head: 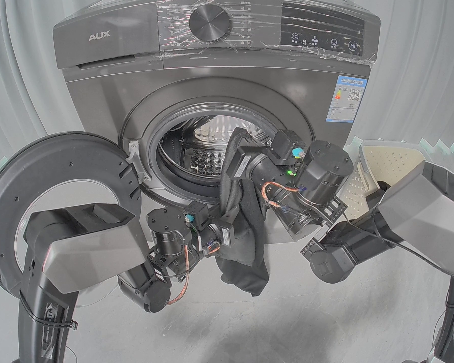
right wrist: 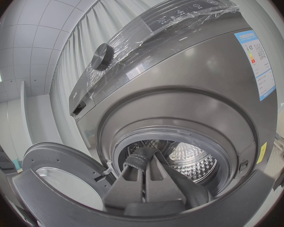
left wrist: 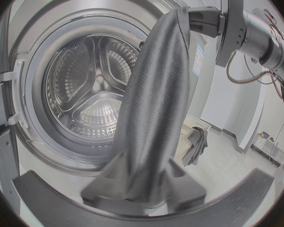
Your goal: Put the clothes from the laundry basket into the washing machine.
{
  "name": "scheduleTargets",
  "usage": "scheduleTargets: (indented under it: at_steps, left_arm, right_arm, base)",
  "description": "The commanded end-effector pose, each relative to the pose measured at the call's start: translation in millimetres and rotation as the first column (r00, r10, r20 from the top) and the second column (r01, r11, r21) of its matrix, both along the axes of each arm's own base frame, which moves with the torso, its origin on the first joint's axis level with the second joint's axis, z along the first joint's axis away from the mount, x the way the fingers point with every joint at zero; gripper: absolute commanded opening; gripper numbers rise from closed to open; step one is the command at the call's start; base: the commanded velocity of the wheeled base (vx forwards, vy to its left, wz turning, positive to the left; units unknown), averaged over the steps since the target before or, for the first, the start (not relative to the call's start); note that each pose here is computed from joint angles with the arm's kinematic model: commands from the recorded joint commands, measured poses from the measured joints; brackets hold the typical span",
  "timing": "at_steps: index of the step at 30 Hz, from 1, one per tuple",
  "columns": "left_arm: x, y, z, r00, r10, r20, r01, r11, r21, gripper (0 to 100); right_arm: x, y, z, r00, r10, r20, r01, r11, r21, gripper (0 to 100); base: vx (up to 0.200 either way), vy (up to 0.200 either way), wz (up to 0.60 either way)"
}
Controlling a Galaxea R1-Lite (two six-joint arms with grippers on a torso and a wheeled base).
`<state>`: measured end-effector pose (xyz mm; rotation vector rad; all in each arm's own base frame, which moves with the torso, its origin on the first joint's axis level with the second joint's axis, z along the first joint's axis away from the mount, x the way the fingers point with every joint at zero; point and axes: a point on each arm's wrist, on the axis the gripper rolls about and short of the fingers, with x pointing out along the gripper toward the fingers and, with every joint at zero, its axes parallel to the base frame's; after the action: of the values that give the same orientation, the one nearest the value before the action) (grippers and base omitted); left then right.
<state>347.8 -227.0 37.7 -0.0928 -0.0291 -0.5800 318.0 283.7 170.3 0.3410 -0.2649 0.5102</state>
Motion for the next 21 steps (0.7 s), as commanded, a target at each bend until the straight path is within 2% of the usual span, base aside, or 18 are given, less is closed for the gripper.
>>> scheduleTargets:
  at_steps: [1, 8, 13, 16, 21]
  left_arm:
    - [-2.2, 1.4, 3.6, 1.000, 0.000, 0.003, 0.000, 1.000, -0.004, 0]
    - [-32.2, 21.3, 33.0, 1.000, -0.015, -0.005, 0.015, 1.000, 0.004, 0]
    - [-52.6, 39.4, 42.6, 0.999, -0.035, -0.032, 0.036, 0.999, 0.021, 0]
    - [-64.5, 64.4, 49.3, 0.998, -0.041, -0.053, 0.042, 0.999, 0.033, 0]
    - [-65.6, 92.9, 60.8, 0.999, -0.010, -0.039, 0.011, 1.000, 0.027, 0]
  right_arm:
    - [2.8, -4.9, -5.3, 1.000, -0.013, -0.013, 0.013, 1.000, -0.015, 0]
    - [10.2, -16.5, -10.6, 0.999, -0.043, -0.027, 0.042, 0.999, -0.031, 0]
    - [8.7, -20.2, -11.4, 0.998, -0.045, -0.035, 0.044, 0.998, -0.039, 0]
    - [6.7, -26.6, -9.7, 0.998, -0.047, -0.030, 0.046, 0.998, -0.038, 0]
    - [1.5, -40.8, -6.0, 0.998, -0.054, -0.038, 0.052, 0.998, -0.044, 0]
  base:
    - [0.000, 0.000, 0.00]
    - [0.000, 0.000, 0.00]
    - [0.000, 0.000, 0.00]
    - [0.000, 0.000, 0.00]
    - [0.000, 0.000, 0.00]
